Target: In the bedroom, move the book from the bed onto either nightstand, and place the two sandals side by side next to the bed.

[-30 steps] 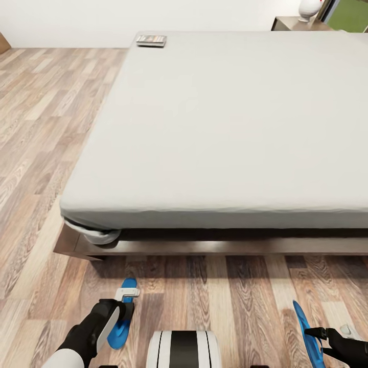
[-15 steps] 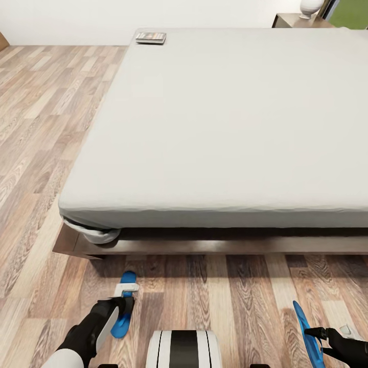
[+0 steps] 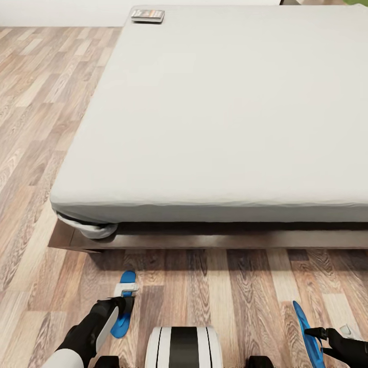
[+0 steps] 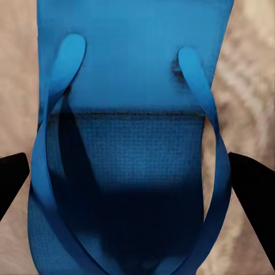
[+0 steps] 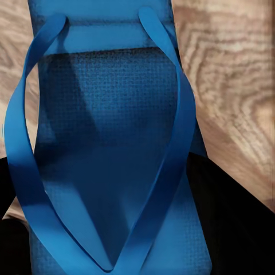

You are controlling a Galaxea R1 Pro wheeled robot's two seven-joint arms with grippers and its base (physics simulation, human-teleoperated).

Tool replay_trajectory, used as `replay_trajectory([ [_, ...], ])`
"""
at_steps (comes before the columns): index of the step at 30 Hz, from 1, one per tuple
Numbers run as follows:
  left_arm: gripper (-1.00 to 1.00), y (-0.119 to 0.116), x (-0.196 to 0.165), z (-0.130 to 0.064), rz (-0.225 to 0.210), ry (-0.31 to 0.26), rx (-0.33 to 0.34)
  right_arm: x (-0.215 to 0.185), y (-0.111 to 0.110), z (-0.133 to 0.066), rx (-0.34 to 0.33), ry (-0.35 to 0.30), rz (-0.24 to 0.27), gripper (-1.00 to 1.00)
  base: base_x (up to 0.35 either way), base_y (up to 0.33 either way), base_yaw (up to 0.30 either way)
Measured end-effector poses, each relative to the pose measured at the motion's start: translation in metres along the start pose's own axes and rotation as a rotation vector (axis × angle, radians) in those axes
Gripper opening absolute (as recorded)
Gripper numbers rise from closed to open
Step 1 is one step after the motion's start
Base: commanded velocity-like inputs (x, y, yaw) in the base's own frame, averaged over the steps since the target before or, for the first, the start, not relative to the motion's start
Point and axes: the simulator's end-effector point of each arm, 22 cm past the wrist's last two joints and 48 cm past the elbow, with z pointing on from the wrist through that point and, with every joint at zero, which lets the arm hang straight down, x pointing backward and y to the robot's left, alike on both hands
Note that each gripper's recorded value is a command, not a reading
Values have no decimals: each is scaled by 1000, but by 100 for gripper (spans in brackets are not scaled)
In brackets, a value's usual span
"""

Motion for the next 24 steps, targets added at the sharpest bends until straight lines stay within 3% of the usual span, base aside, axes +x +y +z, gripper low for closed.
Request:
replay_trajectory([
  [24, -100, 0, 4, 3, 1, 8, 0, -1, 2, 1, -2, 0, -4, -100, 0, 0, 0],
])
